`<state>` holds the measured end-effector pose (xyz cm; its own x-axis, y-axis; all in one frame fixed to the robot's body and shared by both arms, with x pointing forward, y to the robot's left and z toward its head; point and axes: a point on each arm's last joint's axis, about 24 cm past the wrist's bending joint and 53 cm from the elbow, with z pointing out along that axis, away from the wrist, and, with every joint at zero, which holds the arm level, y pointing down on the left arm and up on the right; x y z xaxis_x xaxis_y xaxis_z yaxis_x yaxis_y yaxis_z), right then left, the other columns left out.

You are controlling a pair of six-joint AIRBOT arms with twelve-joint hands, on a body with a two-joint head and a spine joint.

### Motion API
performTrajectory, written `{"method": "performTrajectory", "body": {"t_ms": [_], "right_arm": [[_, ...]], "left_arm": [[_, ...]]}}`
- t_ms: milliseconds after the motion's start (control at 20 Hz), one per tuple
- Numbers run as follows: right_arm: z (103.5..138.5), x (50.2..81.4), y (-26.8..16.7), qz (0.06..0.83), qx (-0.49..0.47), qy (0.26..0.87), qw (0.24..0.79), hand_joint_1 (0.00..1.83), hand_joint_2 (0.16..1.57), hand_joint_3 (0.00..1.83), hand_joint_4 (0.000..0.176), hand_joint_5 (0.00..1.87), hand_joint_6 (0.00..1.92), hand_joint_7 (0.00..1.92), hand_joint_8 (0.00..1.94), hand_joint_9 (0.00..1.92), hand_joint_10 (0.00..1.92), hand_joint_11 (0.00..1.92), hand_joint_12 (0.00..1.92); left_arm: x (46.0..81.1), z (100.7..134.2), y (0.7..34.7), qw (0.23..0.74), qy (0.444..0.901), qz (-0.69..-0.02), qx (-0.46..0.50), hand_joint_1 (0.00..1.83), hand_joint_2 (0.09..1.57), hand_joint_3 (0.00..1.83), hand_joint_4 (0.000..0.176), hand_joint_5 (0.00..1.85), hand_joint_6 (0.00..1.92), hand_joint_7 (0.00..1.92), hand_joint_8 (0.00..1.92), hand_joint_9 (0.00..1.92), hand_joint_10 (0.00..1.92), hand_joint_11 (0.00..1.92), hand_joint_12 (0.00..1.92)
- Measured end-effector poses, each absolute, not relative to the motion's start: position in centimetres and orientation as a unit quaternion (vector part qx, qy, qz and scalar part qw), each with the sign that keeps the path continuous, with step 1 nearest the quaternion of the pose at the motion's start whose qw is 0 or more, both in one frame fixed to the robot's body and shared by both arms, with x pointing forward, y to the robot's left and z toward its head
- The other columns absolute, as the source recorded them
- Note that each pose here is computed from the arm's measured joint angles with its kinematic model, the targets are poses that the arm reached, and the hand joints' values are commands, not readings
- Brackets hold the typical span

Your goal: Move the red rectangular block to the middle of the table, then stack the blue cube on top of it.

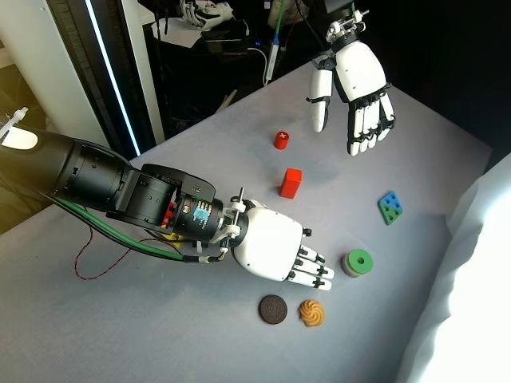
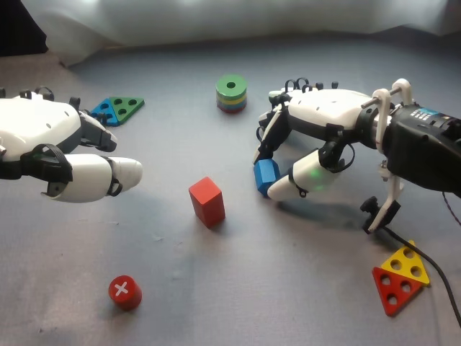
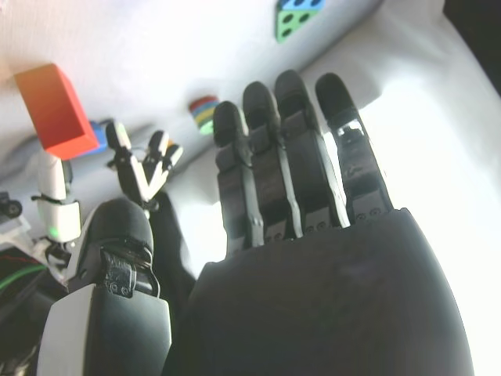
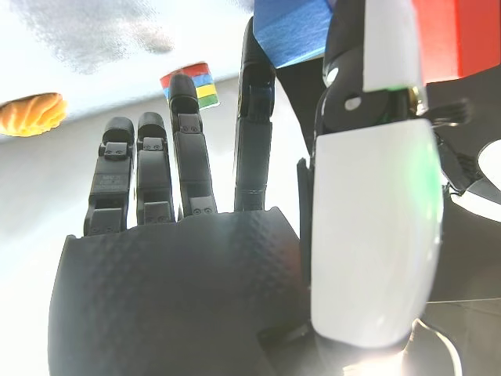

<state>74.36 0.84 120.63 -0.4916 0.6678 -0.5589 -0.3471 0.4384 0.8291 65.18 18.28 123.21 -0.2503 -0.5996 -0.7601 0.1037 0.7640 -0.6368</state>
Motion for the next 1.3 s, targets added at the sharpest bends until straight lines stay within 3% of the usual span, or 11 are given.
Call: {"method": "performTrajectory", "body": {"t_ms": [150,200,250,300,450,500,700,900,1150,1250,1300], "right_arm": [[120.9,74.4,0.9,0.518,0.114,0.690,0.493,1.03,0.91,0.02,0.008,1.07,0.04,0.30,0.00,0.00,0.00,0.00,0.00],[120.9,74.4,0.9,0.518,0.114,0.690,0.493,1.08,1.02,0.01,0.089,1.11,0.60,0.24,0.00,0.00,0.00,0.00,0.00],[120.9,74.4,0.9,0.518,0.114,0.690,0.493,1.09,1.06,0.01,0.067,1.08,0.80,0.21,0.00,0.00,0.00,0.00,0.00],[120.9,74.3,0.9,0.518,0.113,0.689,0.494,1.10,1.07,0.00,0.015,1.05,0.87,0.21,0.00,0.00,0.00,0.00,0.00],[120.9,74.3,1.0,0.518,0.111,0.689,0.495,1.10,1.08,0.00,0.022,1.03,0.91,0.21,0.00,0.01,0.00,0.00,0.00],[120.9,74.3,1.0,0.517,0.111,0.689,0.495,1.11,1.08,0.00,0.004,1.05,0.89,0.21,0.00,0.01,0.00,0.00,0.00],[121.0,74.4,0.8,0.516,0.109,0.689,0.497,1.10,1.08,0.00,0.015,1.04,0.90,0.25,0.01,0.03,0.01,0.00,0.00],[121.6,74.5,0.6,0.513,0.102,0.689,0.501,1.10,1.08,0.00,0.032,1.05,0.88,0.26,0.01,0.04,0.01,0.00,0.00],[123.3,74.4,0.7,0.493,0.056,0.709,0.501,1.07,1.09,0.00,0.078,1.03,0.92,0.21,0.00,0.04,0.00,0.00,0.00],[123.8,74.1,0.9,0.478,0.021,0.716,0.509,1.11,1.07,0.00,0.008,1.06,0.87,0.25,0.01,0.06,0.01,0.00,0.00],[124.2,73.9,0.9,0.476,0.006,0.715,0.512,1.11,1.07,0.00,0.003,1.06,0.86,0.25,0.01,0.06,0.01,0.00,0.00]], "left_arm": [[65.2,123.2,18.1,0.588,0.732,-0.301,-0.169,0.10,1.29,0.00,0.000,0.56,0.01,0.55,0.01,0.47,0.01,0.05,0.85],[65.2,123.2,18.1,0.588,0.732,-0.300,-0.169,0.09,1.30,0.00,0.000,0.55,0.00,0.54,0.00,0.46,0.00,0.03,0.85],[65.2,123.3,18.1,0.588,0.731,-0.300,-0.169,0.10,1.30,0.00,0.000,0.56,0.00,0.54,0.00,0.47,0.00,0.04,0.85],[65.2,123.3,18.1,0.588,0.732,-0.300,-0.169,0.10,1.30,0.00,0.000,0.57,0.01,0.55,0.01,0.47,0.01,0.04,0.85],[65.2,123.3,18.1,0.588,0.732,-0.300,-0.169,0.12,1.29,0.00,0.000,0.56,0.00,0.55,0.00,0.48,0.01,0.05,0.85],[65.2,123.2,18.1,0.588,0.732,-0.300,-0.169,0.12,1.29,0.00,0.000,0.57,0.00,0.55,0.00,0.48,0.00,0.05,0.85],[65.2,123.2,18.1,0.589,0.732,-0.299,-0.167,0.12,1.30,0.00,0.000,0.56,0.00,0.55,0.00,0.47,0.00,0.04,0.84],[65.2,123.2,18.1,0.589,0.732,-0.298,-0.167,0.09,1.30,0.00,0.000,0.56,0.00,0.55,0.00,0.47,0.00,0.05,0.84],[65.2,123.2,18.1,0.589,0.732,-0.298,-0.167,0.12,1.30,0.00,0.000,0.57,0.00,0.55,0.00,0.48,0.00,0.06,0.84],[65.2,123.2,18.1,0.589,0.732,-0.298,-0.167,0.12,1.30,0.00,0.000,0.56,0.00,0.55,0.00,0.48,0.00,0.05,0.84],[65.2,123.2,18.1,0.589,0.732,-0.298,-0.167,0.12,1.30,0.00,0.000,0.56,0.00,0.55,0.00,0.48,0.00,0.05,0.84]]}}
